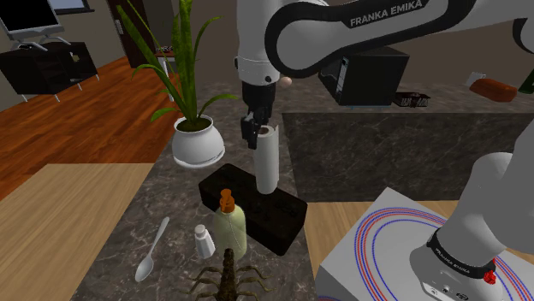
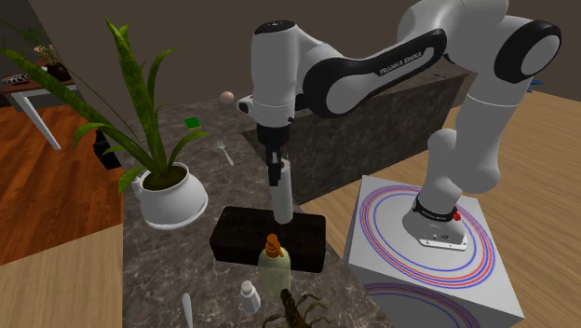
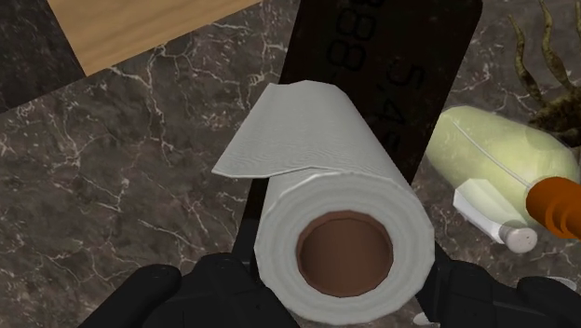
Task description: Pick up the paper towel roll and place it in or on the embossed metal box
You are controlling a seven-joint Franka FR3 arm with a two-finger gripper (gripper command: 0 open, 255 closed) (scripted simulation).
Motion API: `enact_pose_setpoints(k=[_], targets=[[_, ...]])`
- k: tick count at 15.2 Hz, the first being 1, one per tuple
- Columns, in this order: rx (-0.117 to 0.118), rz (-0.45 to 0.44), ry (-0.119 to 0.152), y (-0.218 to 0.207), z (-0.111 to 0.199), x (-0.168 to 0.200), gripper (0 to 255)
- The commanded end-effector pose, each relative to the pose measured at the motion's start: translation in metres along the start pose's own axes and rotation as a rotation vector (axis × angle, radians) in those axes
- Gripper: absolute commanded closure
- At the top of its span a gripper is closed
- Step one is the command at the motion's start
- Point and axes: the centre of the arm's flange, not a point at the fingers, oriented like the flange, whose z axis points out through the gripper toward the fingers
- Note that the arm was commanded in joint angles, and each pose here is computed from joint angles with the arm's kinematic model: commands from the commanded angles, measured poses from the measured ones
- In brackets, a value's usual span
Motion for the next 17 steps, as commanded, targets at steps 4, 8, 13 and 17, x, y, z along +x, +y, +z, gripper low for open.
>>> enact_pose_setpoints(k=[4,8,13,17], targets=[[0.000,0.000,0.001,-0.001,0.012,0.000,255],[0.000,0.000,0.001,-0.001,0.012,0.000,255],[0.000,0.000,0.001,-0.001,0.012,0.000,0],[0.000,0.000,0.001,-0.001,-0.014,0.000,0]])
